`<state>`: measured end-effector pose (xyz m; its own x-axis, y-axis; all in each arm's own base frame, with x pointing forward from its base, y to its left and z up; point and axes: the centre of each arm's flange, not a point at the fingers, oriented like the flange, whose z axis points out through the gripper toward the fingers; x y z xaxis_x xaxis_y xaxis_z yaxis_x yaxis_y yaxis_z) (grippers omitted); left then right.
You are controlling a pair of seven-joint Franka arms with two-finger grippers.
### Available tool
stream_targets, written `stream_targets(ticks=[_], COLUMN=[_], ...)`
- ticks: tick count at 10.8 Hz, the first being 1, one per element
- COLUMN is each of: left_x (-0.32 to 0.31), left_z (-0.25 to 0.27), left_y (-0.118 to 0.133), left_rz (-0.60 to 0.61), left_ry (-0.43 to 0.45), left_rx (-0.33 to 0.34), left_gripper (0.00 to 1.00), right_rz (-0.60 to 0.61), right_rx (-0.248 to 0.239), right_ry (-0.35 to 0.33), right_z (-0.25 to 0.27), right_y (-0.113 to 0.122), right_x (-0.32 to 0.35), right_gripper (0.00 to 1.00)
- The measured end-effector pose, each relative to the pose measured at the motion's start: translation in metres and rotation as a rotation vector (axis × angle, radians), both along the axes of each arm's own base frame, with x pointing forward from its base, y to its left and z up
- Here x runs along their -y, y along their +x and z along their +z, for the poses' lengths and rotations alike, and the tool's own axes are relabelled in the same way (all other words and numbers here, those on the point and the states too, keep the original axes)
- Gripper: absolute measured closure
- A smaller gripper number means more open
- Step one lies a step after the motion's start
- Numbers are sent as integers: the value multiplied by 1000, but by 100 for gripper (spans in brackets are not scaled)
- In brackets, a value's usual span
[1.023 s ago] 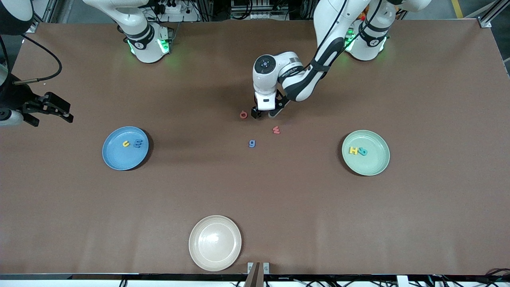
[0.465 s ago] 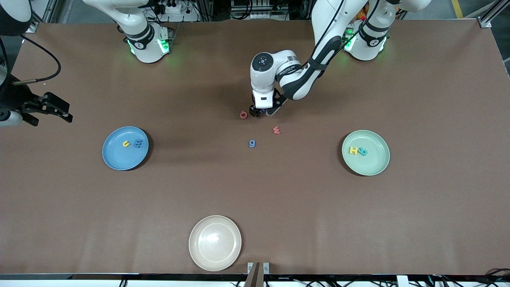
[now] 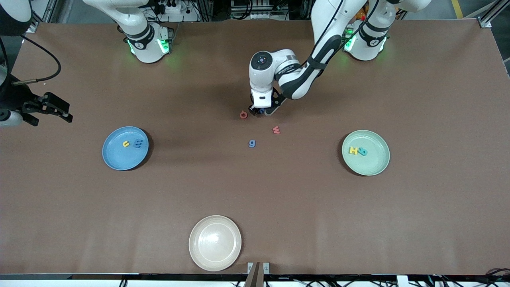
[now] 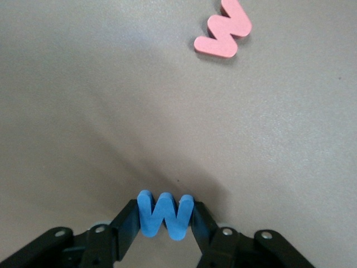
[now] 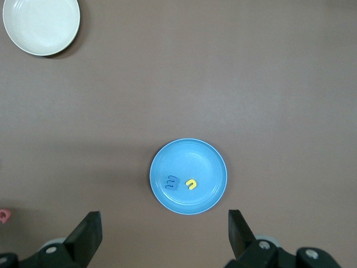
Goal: Sort upper and lower case letters into plates
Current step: 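Lower the left gripper and grasp the blue W, then carry the blue W onto the green plate with the left gripper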
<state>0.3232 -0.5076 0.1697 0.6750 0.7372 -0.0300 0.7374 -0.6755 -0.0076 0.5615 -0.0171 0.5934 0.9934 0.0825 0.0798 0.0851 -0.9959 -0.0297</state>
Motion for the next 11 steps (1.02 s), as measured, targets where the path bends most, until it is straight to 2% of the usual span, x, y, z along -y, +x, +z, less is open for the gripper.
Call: stream_targets(ticks=[3, 4, 6, 8, 10, 11], left_x=[-3, -13, -60, -114, -163, -190], left_z=[3, 3, 11, 37, 66, 76], left_y=[5, 20, 78, 137, 175, 189], left_rz=[-44, -59, -89, -106, -127, -141], left_ry=[1, 8, 53, 44, 23, 18], left_rx=[8, 10, 0, 15, 8, -15], left_gripper=[58, 58, 58, 59, 59, 59], right_rz=[0, 0, 1, 1, 0, 0], right_rx=[0, 0, -1, -2, -2, -2], right_ry=[0, 0, 0, 0, 0, 0], right_z=[0, 0, -1, -1, -1, -1], right_y=[0, 0, 0, 0, 0, 0], right_x=[0, 0, 0, 0, 0, 0], right_gripper=[0, 0, 0, 0, 0, 0])
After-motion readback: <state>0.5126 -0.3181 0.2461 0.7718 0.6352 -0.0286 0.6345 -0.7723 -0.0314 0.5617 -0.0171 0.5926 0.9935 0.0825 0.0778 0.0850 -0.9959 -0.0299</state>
